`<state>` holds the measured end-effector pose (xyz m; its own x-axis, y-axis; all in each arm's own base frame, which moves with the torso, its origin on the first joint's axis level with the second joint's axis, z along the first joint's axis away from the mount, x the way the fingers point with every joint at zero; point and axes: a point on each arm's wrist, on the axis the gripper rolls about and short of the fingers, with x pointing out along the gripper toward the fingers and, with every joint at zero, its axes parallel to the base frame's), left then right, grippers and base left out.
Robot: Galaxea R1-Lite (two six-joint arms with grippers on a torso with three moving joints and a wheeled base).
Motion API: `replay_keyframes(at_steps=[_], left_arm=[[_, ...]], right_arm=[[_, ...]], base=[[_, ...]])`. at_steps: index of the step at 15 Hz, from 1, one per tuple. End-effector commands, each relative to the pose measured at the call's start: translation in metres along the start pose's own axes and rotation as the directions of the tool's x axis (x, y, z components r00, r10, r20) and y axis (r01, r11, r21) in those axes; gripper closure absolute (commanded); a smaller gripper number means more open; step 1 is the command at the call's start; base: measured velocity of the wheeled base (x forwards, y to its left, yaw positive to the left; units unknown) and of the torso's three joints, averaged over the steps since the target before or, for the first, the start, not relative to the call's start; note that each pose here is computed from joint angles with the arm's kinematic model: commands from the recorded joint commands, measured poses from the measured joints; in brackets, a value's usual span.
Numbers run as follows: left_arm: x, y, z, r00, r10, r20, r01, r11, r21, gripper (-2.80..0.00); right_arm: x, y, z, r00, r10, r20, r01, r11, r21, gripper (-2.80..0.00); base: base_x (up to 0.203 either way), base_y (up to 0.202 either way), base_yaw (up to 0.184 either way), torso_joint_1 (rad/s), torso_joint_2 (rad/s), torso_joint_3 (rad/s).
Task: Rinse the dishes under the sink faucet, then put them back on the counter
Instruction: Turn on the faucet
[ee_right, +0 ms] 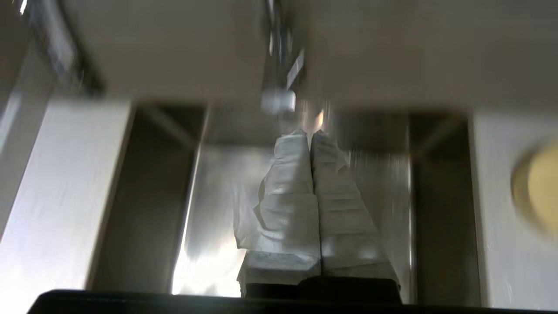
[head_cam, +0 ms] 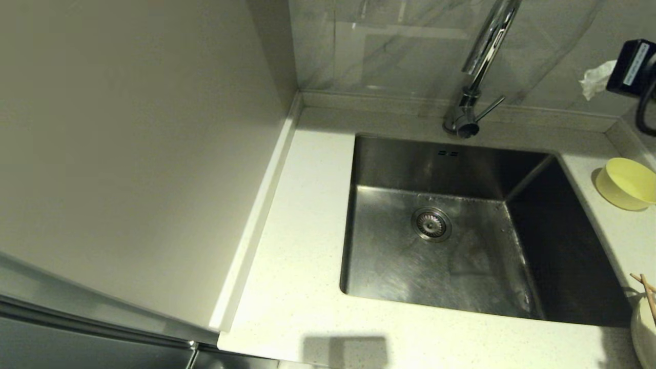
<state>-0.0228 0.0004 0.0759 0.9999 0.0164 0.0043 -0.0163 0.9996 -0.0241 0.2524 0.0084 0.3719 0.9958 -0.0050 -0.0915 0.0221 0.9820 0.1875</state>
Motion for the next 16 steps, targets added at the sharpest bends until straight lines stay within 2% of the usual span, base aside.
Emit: replay_keyframes(at_steps=[1,6,8,11,16], left_arm=[[0.0,0.0,0.0,1.0,0.0,0.002,0.0,1.0,-0.001,0.0],[0.0,0.0,0.0,1.0,0.0,0.002,0.0,1.0,-0.001,0.0],[0.0,0.0,0.0,1.0,0.0,0.002,0.0,1.0,-0.001,0.0],[0.0,0.0,0.0,1.0,0.0,0.002,0.0,1.0,-0.001,0.0],[0.0,0.0,0.0,1.0,0.0,0.002,0.0,1.0,-0.001,0.0]], right_arm=[[0.04,-0.001,-0.009,0.999,-0.008,0.033,0.009,0.999,-0.035,0.0],[0.092,0.002,-0.004,0.991,0.003,0.131,0.008,0.996,-0.085,0.0],[0.114,0.001,-0.008,0.991,-0.008,0.134,0.02,0.996,-0.088,0.0],[0.148,0.0,-0.019,0.986,-0.073,0.148,0.086,0.993,-0.086,0.0],[0.186,-0.002,-0.028,0.969,-0.073,0.235,0.097,0.991,-0.089,0.0]], base=[[0.0,0.0,0.0,0.0,0.0,0.0],[0.0,0.0,0.0,0.0,0.0,0.0],[0.0,0.0,0.0,0.0,0.0,0.0],[0.0,0.0,0.0,0.0,0.0,0.0],[0.0,0.0,0.0,0.0,0.0,0.0]])
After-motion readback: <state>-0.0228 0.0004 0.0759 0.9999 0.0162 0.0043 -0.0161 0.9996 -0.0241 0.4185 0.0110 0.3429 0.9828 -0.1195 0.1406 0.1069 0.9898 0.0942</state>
